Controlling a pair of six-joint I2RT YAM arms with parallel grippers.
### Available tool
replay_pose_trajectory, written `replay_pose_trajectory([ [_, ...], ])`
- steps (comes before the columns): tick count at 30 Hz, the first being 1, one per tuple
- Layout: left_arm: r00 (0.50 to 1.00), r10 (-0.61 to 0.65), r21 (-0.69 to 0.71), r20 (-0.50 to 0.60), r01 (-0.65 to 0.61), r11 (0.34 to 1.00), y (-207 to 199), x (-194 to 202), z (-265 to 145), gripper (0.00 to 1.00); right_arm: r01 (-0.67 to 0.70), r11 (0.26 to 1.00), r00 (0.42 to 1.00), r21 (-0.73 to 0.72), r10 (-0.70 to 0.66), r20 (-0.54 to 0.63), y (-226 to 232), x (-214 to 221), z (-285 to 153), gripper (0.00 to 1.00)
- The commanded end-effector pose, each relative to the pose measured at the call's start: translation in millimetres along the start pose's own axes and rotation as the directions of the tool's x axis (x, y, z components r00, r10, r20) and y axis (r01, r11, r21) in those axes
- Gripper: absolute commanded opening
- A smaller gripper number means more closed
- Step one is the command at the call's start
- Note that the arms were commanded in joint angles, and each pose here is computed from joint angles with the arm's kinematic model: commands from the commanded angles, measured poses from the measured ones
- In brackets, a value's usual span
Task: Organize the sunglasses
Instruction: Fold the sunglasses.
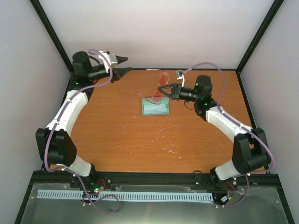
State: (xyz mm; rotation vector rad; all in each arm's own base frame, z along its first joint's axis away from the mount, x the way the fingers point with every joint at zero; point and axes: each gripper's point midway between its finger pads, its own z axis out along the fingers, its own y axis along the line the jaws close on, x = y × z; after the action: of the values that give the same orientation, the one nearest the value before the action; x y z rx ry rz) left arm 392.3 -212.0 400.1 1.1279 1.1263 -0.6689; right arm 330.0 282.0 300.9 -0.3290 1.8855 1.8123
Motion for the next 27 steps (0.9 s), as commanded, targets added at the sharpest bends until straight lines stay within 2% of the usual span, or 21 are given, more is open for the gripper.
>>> replay_pose_trajectory([
  [1, 0.990, -0.081, 0.083, -0.117, 0.091, 0.992, -30, 18, -19, 0.03, 0.114, 0.914, 0.993, 0.390, -0.092, -0.076, -57, 18, -35, 0.03],
  [5, 0.987, -0.082, 0.076, -0.138, 0.093, 0.993, -61, 32, -30, 0.01, 0.099, 0.870, 0.995, 0.484, -0.076, -0.067, -74, 18, -46, 0.03],
  [8, 0.990, -0.084, 0.032, -0.111, 0.088, 0.996, -55, 26, -30, 0.07, 0.113, 0.837, 0.992, 0.535, -0.068, -0.102, -83, 28, -52, 0.03],
  [11, 0.998, -0.039, 0.054, -0.043, 0.041, 0.998, -43, 8, -24, 0.09, 0.133, 0.818, 0.987, 0.560, -0.056, -0.153, -87, 40, -57, 0.03],
  [18, 0.993, -0.114, 0.211, 0.029, 0.105, 0.972, -12, -1, 14, 0.08, 0.139, 0.866, 0.978, 0.481, -0.044, -0.202, -76, 54, -51, 0.03],
  [27, 0.984, -0.172, 0.432, 0.050, 0.134, 0.892, -69, -4, 52, 0.08, 0.144, 0.892, 0.975, 0.428, -0.054, -0.215, -66, 52, -44, 0.03],
])
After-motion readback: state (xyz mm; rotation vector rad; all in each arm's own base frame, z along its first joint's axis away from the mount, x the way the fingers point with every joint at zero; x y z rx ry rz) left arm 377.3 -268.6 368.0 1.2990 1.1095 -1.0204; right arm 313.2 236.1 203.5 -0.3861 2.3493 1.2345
